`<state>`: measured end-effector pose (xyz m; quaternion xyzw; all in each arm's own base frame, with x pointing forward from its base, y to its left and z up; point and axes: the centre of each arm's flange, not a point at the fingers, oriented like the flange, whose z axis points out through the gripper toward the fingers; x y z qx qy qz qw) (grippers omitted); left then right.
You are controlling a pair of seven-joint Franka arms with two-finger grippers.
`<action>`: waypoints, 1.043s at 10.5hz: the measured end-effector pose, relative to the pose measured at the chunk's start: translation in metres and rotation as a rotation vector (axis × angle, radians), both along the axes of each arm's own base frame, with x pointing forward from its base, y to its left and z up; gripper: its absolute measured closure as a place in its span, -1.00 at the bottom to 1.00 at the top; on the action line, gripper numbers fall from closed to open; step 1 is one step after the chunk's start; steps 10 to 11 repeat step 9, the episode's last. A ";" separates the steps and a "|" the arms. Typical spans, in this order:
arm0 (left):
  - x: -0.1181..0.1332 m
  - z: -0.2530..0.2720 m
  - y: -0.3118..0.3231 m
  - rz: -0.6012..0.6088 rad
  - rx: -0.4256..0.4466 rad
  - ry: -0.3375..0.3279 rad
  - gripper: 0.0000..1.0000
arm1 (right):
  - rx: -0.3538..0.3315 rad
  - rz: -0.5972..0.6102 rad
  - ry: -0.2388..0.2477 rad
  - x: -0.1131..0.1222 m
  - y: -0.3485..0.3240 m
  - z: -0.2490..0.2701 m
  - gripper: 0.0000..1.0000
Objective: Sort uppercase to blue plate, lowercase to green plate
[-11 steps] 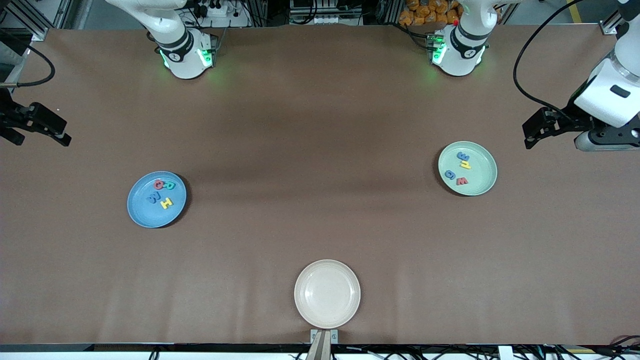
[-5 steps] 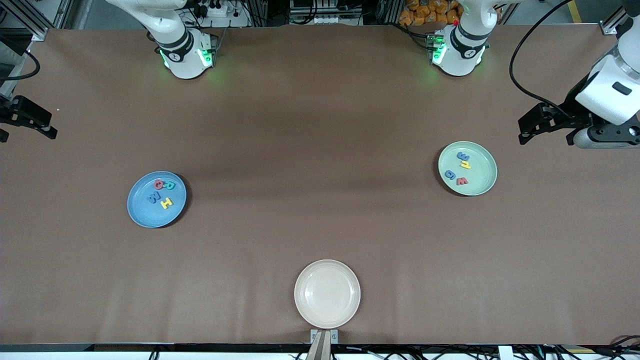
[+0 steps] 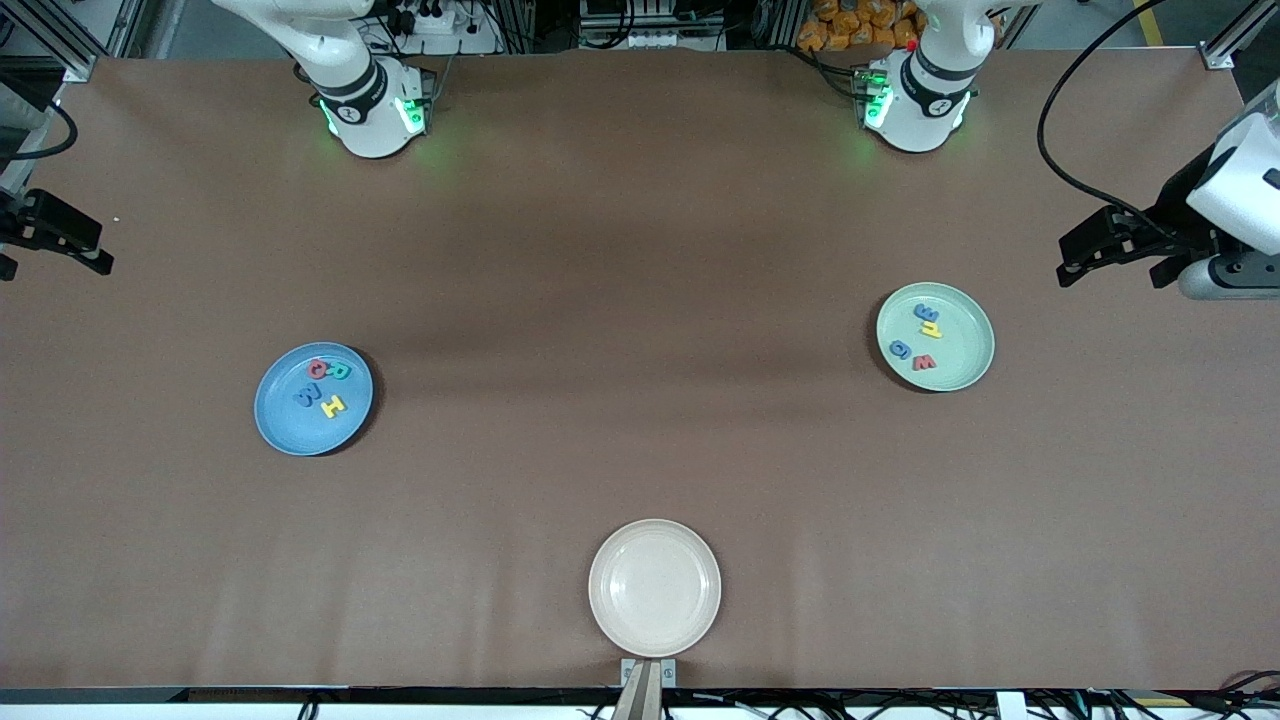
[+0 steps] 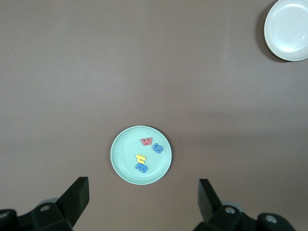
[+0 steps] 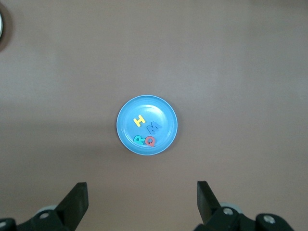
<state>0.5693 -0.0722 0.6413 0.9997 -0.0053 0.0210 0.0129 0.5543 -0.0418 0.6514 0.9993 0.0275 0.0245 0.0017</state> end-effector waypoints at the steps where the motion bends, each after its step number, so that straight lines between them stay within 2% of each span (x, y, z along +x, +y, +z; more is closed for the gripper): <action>1: 0.000 0.000 0.000 -0.002 0.000 0.000 -1.00 | 0.000 0.000 0.000 0.000 0.000 0.000 -1.00; 11: 0.001 0.001 0.005 0.005 0.002 -0.002 -1.00 | 0.001 -0.017 -0.002 0.000 0.002 0.000 -1.00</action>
